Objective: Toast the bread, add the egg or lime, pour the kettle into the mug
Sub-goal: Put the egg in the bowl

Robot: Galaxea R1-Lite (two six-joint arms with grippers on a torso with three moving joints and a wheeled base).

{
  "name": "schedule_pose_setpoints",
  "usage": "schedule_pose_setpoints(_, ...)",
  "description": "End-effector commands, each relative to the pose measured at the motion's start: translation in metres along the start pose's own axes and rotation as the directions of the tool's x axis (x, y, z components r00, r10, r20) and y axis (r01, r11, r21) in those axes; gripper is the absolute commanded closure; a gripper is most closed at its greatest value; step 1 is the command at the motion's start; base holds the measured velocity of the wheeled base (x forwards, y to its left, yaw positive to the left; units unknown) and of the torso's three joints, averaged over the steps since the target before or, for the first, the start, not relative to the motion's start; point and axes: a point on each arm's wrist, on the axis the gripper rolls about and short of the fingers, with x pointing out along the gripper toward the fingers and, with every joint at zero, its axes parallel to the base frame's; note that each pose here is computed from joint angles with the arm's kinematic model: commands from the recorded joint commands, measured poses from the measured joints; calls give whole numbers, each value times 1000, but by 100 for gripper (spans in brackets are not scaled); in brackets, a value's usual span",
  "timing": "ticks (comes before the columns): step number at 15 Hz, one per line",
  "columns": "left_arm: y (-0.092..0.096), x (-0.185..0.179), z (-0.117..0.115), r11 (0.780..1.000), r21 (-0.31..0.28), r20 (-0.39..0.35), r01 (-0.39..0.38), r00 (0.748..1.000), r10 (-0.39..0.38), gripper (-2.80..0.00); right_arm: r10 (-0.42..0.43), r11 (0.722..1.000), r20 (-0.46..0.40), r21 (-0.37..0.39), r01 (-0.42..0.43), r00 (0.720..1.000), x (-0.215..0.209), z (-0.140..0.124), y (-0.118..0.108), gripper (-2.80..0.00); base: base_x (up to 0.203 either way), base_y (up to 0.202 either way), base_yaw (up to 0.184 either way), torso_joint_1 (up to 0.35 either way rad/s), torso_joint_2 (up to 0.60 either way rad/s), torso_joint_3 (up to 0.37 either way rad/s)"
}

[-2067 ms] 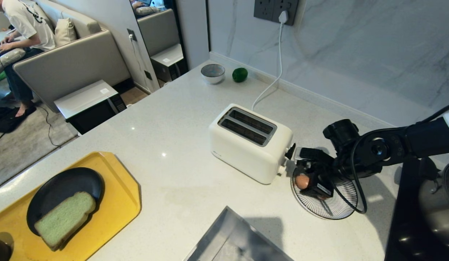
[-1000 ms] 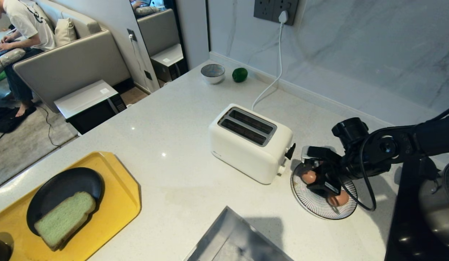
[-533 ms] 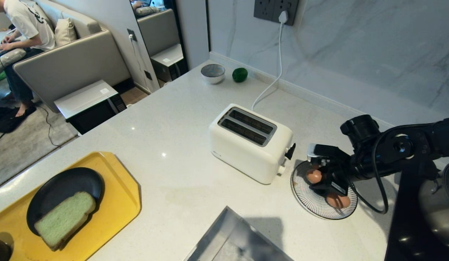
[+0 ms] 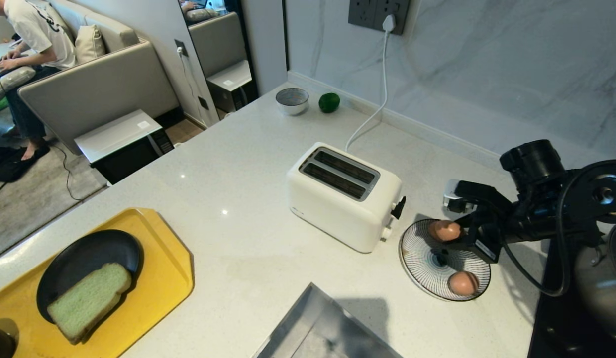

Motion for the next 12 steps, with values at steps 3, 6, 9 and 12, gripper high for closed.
schedule_pose_setpoints(3,0,0,0,1000,0,0,-1,1000,1,0,-79,995,51,57,76,996,-44,-1,6,0,0,0,0,0,0,0)
schedule_pose_setpoints(6,0,0,0,1000,0,0,-1,1000,1,0,-136,983,93,138,123,986,-69,3,10,0,0,0,0,0,0,0)
schedule_pose_setpoints(9,0,0,0,1000,-2,0,-1,1000,1,0,-200,963,119,207,172,973,-91,7,13,0,0,0,0,0,0,0)
schedule_pose_setpoints(12,0,0,0,1000,0,0,-1,1000,1,0,-276,934,129,269,234,953,-114,8,18,0,0,0,0,0,0,0)
